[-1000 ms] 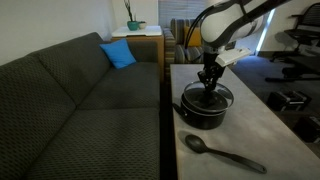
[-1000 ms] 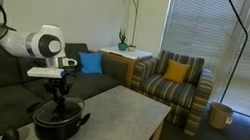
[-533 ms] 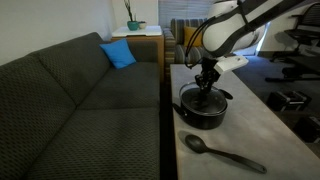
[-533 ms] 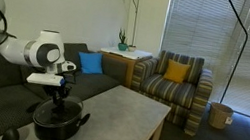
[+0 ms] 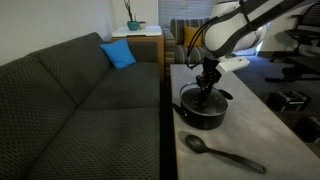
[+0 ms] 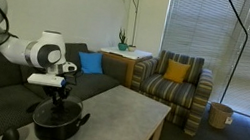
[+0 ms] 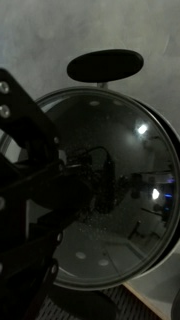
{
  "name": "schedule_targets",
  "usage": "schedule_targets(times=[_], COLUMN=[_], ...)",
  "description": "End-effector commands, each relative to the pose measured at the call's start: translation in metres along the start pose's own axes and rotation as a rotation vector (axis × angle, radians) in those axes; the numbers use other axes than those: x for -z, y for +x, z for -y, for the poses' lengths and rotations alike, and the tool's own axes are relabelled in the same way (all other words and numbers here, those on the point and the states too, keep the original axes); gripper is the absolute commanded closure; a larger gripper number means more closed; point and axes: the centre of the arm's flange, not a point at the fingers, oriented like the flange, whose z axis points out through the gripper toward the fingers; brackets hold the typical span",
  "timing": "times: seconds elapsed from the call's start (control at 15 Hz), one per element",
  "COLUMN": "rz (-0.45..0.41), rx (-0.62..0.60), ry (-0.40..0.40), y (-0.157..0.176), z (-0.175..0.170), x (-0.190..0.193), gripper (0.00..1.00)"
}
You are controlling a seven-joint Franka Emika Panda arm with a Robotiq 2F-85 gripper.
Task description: Uncover the pot and cover it again
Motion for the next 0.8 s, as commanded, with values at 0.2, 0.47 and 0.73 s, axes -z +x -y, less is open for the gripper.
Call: schedule_targets(times=[0.2,0.47,0.73], rz=[0.174,0.250,0.309], rx=[-0.053,-0.055,-0.051], ry=[-0.007,-0.002,-0.004], y=[-0.013,-0.017,-0.019], z=[-0.009,-0.010,-0.005], x=[0.004,0.000,-0.011], gripper=[0.87,0.87,0.87])
